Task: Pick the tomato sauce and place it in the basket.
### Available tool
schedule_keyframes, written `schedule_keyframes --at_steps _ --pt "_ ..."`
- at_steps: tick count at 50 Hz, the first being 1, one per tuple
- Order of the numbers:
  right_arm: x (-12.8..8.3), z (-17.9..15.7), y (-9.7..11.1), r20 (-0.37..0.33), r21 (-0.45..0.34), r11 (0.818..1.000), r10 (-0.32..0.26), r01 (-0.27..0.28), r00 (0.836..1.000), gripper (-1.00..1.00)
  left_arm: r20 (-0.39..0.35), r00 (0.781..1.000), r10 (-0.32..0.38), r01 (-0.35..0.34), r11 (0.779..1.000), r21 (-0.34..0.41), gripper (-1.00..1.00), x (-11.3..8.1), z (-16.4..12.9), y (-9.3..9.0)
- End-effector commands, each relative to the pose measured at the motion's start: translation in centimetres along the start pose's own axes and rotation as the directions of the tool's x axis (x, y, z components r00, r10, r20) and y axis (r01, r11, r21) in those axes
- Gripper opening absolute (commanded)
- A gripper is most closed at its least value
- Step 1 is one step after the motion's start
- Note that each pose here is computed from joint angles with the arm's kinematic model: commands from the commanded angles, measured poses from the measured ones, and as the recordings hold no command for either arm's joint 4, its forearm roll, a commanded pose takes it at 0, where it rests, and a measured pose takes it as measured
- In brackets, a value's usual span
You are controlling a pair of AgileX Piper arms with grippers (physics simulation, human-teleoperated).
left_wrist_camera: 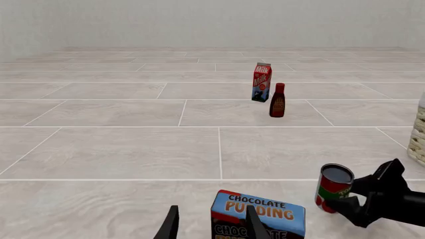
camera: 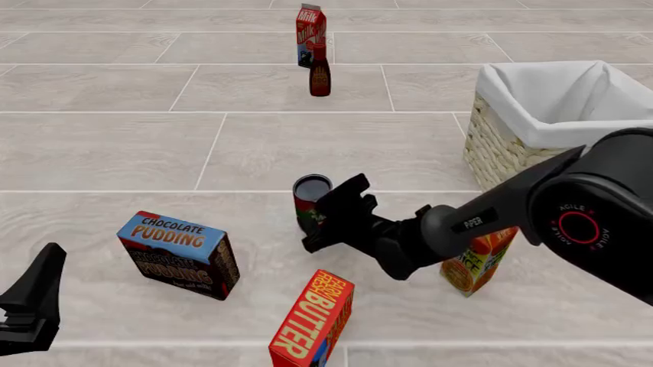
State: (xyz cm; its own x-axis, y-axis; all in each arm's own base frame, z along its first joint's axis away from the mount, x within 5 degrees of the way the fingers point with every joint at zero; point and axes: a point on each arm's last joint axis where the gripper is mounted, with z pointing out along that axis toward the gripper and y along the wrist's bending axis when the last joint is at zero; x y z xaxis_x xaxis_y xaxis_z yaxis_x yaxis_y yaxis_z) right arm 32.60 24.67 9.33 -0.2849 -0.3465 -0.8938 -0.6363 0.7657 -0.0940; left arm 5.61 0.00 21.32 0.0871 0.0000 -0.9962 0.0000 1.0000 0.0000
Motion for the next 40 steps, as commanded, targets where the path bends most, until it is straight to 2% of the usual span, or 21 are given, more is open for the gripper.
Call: schedule_keyframes --at_steps 1,6,15,40 --pt "-0.3 -0.4 0.3 0.01 -0.008 1.0 -0.018 0.018 1.0 -1.0 0.0 1.0 0.0 0.0 1.0 0.0 1.0 0.0 0.0 0.0" --pt "-0.3 -0.8 1.0 0.013 -0.021 0.999 -0.028 0.028 1.0 -1.0 0.0 1.0 0.0 0.0 1.0 0.0 1.0 0.0 0.0 0.0" --pt "-0.6 -1.9 0.6 0.019 -0.014 0.999 -0.038 0.038 0.999 -1.0 0.0 1.0 0.0 0.0 1.0 0.0 1.0 0.0 0.0 0.0" --pt "-4.9 -8.2 -0.6 0.103 0.021 0.996 -0.088 0.086 0.991 -1.0 0.0 1.0 0.0 0.0 1.0 0.0 1.0 0.0 0.0 0.0"
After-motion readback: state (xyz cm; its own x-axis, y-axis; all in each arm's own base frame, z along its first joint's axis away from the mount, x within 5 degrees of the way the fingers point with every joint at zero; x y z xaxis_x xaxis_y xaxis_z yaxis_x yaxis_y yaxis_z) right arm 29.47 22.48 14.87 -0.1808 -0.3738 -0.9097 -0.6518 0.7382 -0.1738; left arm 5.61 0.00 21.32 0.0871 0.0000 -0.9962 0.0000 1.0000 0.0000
